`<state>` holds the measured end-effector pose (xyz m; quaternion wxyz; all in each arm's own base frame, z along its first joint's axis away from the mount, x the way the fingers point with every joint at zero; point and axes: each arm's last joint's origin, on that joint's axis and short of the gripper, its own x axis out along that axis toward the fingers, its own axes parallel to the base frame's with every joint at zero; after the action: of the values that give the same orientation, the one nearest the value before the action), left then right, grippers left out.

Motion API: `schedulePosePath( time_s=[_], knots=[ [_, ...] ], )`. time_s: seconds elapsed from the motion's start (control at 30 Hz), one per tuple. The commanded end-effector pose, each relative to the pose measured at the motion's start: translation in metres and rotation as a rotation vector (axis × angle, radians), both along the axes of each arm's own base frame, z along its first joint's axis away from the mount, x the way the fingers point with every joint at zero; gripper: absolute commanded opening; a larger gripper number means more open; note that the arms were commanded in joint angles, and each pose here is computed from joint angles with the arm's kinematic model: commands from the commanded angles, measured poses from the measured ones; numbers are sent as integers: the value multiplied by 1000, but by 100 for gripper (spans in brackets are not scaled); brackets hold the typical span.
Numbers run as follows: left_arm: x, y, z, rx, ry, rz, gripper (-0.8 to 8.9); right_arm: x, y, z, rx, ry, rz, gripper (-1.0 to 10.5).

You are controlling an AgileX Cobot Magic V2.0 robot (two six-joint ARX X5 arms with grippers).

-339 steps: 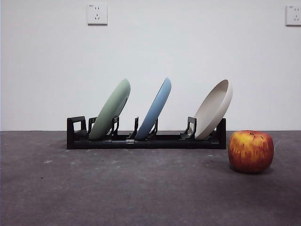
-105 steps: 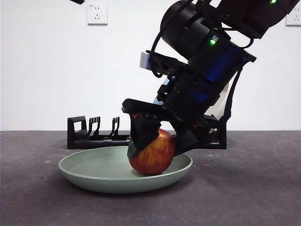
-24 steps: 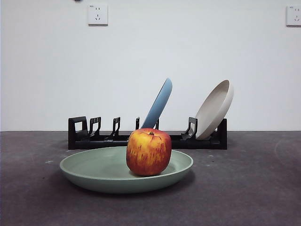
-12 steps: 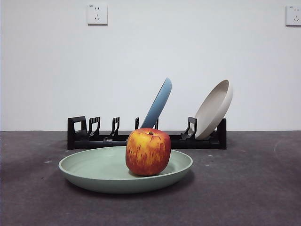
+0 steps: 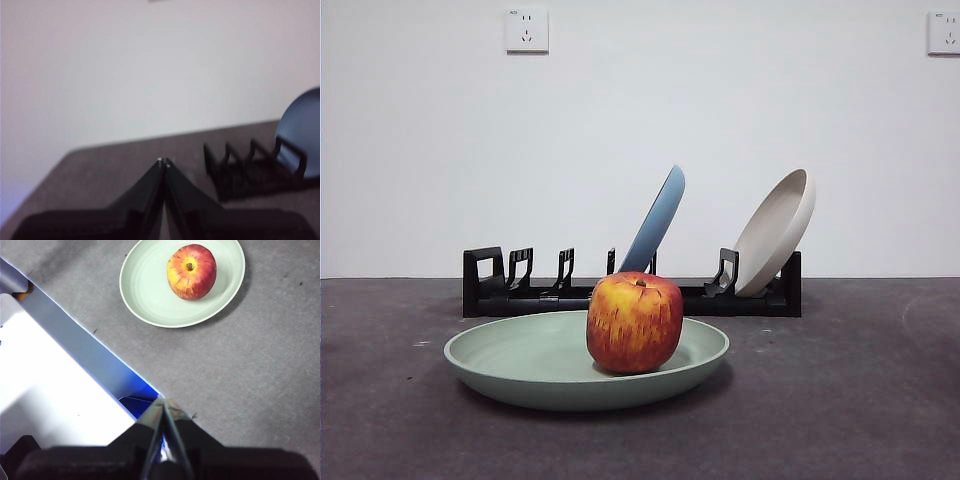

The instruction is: Take the green plate from the plate rack,put the plate on the table,take the apple from the table,put the apple in the plate

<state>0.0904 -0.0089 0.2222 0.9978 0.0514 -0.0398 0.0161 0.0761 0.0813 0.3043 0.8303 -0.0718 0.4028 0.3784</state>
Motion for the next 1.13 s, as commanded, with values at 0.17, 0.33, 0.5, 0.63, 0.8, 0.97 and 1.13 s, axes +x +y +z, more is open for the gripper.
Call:
schedulePosePath(
  time_s=[0.17, 0.33, 0.5, 0.63, 0.8, 0.97, 1.13],
  knots=[
    [8, 2, -42, -79, 89, 21, -4, 0, 0, 0, 3, 1, -3, 1],
    [10, 2, -58, -80, 129, 30, -4, 0, 0, 0, 3, 1, -3, 1],
    [8, 3, -64, -77, 152, 32, -4, 0, 0, 0, 3, 1, -3, 1],
    [6, 4, -69, -74, 190, 34, -4, 0, 0, 0, 3, 1, -3, 1],
    [5, 4, -75, -69, 256, 13, -4, 0, 0, 0, 3, 1, -3, 1],
    [5, 4, -74, -70, 252, 17, -3, 0, 0, 0, 3, 1, -3, 1],
    [5, 5, -74, -70, 252, 19, -4, 0, 0, 0, 3, 1, -3, 1]
  ],
)
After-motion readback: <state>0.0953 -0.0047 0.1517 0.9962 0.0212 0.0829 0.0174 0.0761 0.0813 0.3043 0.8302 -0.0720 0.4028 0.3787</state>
